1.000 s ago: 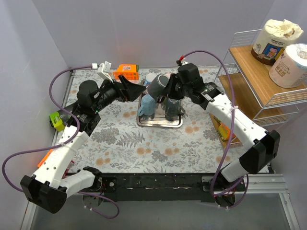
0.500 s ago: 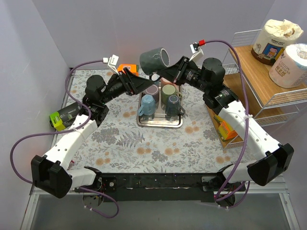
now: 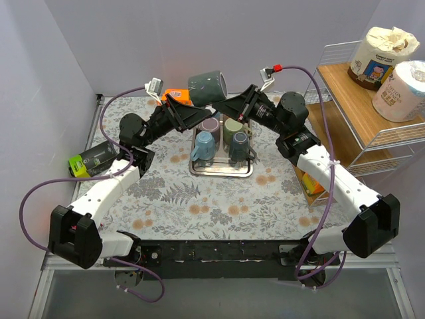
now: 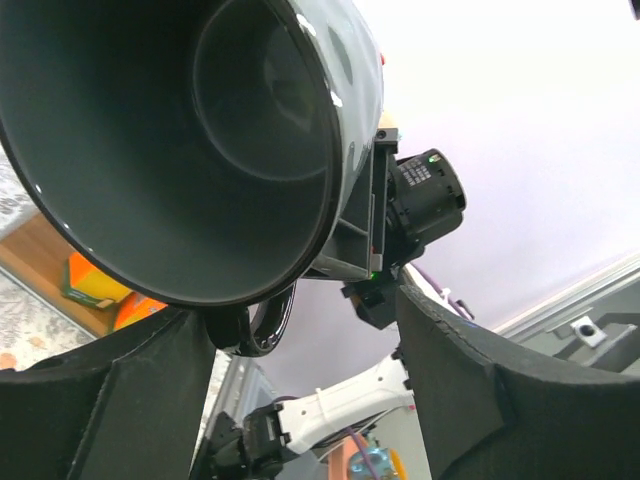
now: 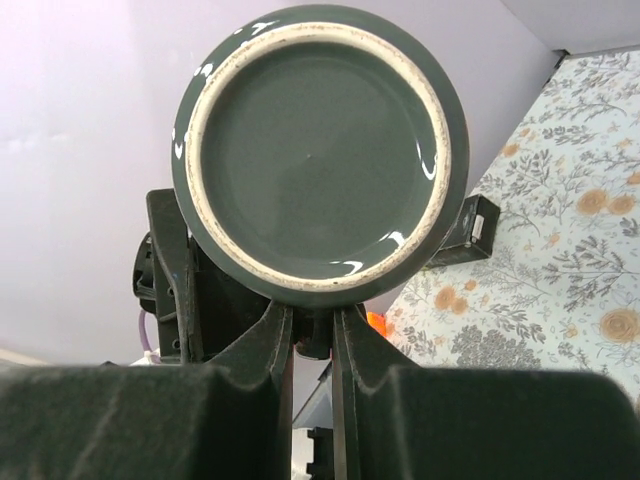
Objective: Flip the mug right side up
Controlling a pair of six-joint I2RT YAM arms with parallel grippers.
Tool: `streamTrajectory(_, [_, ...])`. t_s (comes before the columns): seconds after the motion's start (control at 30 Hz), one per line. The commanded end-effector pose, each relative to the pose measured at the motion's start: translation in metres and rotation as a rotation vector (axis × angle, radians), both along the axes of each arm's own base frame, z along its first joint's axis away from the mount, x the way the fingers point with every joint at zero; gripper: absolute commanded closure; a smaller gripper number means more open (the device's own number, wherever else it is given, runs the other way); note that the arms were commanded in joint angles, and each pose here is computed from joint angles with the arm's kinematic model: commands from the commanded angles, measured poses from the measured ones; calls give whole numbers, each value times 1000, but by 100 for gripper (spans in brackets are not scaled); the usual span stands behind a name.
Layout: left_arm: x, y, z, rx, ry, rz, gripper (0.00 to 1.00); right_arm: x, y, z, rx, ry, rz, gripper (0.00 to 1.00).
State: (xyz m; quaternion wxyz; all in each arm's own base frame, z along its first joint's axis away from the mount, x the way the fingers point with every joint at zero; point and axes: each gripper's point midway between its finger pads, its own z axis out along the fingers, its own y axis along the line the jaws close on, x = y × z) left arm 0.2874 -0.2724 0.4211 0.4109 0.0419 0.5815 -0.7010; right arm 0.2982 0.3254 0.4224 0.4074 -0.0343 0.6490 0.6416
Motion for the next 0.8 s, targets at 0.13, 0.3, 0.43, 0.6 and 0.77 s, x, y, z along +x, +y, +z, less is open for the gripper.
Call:
streamTrajectory(0.13, [-9, 2, 14, -95, 21, -45, 43, -24, -13, 56, 165, -152, 29, 99])
streamTrajectory(0.3, [-7, 2, 9, -110, 48, -47, 64, -25, -13, 49, 180, -131, 35, 99])
streamTrajectory(0.43, [-5, 1, 8, -106, 54, -45, 77, -25, -12, 46, 179, -130, 41, 99])
streamTrajectory(0.6, [-2, 0, 7, -89, 64, -41, 100, -23, -12, 37, 161, -124, 25, 99])
streamTrajectory(0.77, [1, 2, 13, -90, 59, -15, 100, -22, -12, 26, 133, -119, 15, 99])
